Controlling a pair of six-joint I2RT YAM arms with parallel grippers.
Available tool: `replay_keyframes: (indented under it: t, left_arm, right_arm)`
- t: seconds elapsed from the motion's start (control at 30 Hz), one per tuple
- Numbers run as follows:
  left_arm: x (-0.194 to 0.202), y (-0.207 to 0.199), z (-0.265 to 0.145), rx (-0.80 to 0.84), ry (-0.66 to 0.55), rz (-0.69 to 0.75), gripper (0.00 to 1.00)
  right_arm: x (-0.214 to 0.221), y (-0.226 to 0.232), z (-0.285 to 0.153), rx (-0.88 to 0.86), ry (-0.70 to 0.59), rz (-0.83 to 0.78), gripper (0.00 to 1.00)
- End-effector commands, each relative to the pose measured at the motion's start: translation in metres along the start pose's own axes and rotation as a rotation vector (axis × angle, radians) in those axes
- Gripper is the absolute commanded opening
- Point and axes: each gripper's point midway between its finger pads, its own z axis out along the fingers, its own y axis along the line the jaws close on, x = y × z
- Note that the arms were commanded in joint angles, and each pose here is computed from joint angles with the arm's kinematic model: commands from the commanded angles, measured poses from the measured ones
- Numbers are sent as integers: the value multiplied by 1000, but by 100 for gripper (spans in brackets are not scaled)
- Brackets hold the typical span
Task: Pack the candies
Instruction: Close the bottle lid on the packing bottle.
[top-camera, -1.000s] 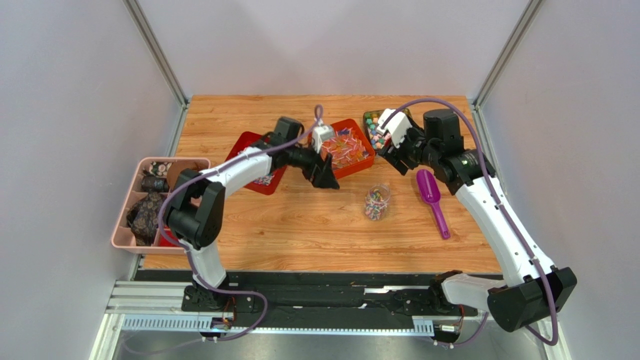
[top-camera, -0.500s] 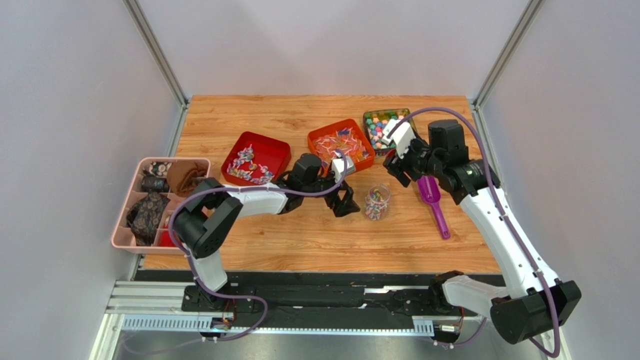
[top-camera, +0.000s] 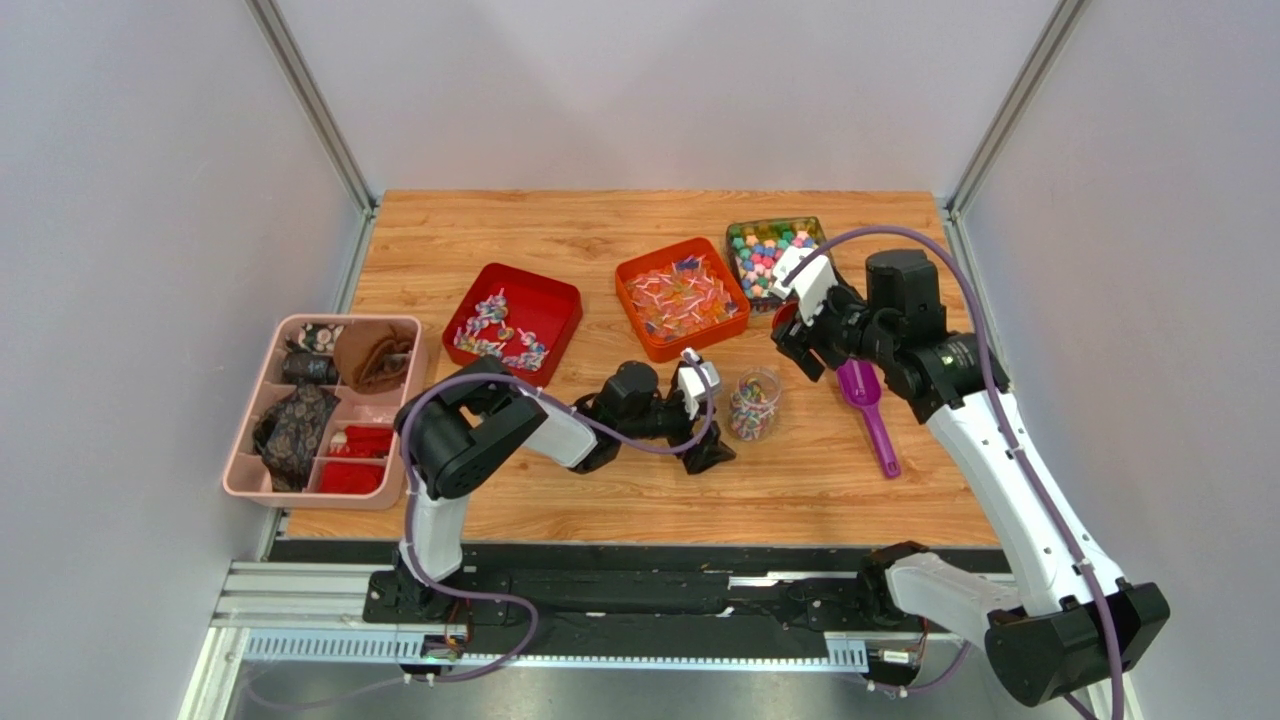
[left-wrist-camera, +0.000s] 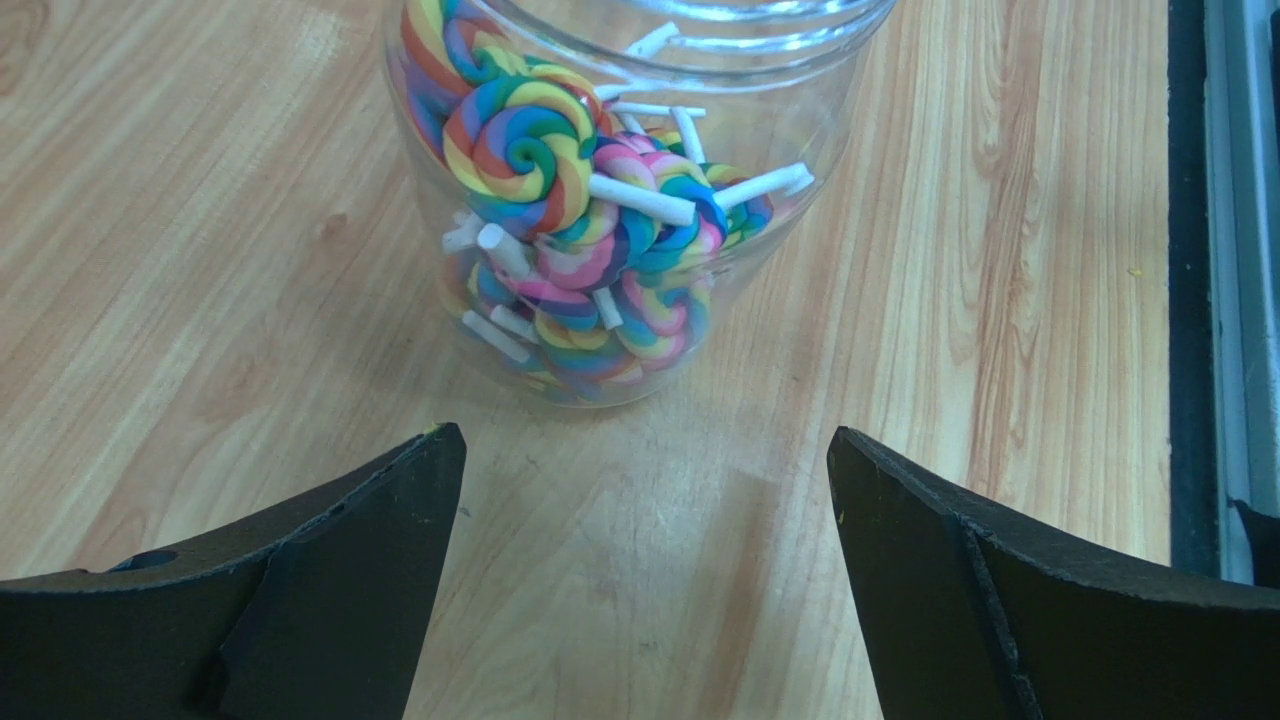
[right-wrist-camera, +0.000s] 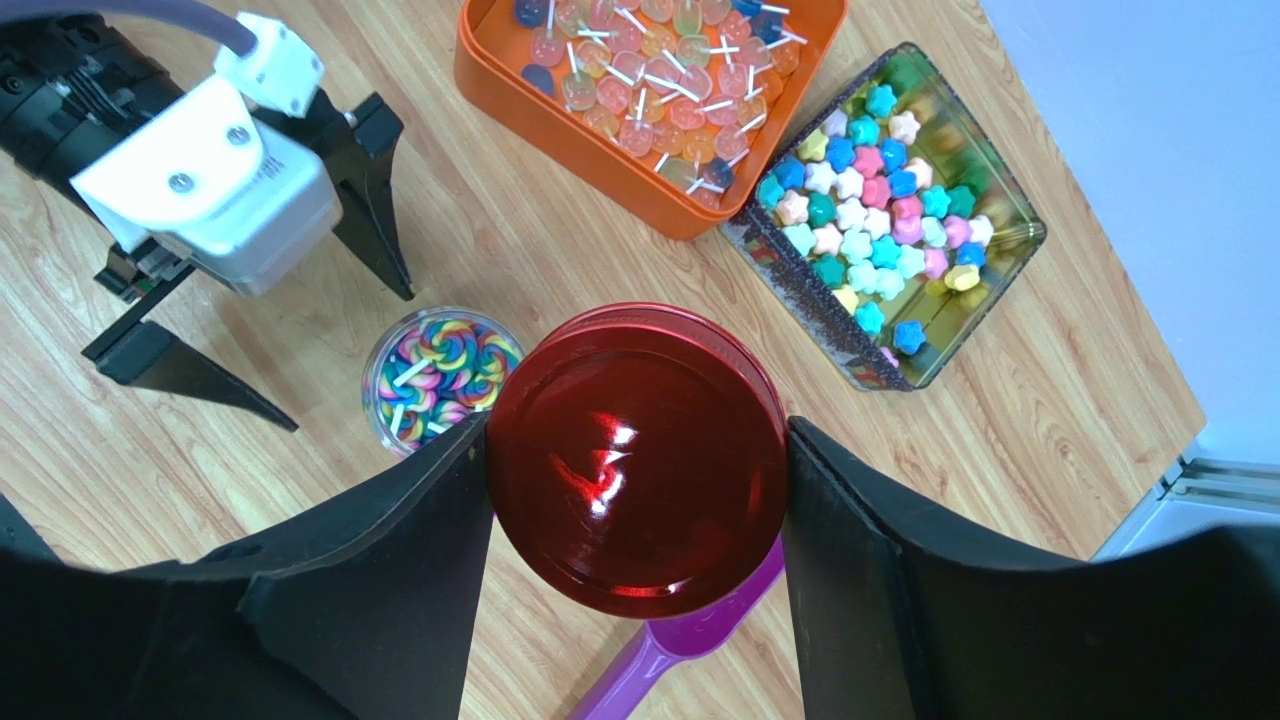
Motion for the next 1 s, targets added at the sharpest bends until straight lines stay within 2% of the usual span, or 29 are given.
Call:
replay_keyframes:
  t: [0.0, 0.1, 0.37, 0.73, 0.97]
  left_arm:
    - [-39, -7, 0, 45, -242, 132, 99]
    - [-42, -15, -2, 79, -289, 152, 99]
    - [-27, -2, 14, 63, -221, 195, 99]
    - [-22, 12, 45, 26, -223, 171, 99]
    - [-25, 1, 49, 62, -254, 181, 99]
  right_arm:
    - [1, -2, 2, 4, -13, 0, 52]
    - [9, -7, 3, 2, 7, 28, 51]
    - [28, -5, -5, -30, 62, 109, 51]
    - [33, -3, -4, -55, 53, 151, 51]
    - [39, 7, 5, -118, 65, 163, 51]
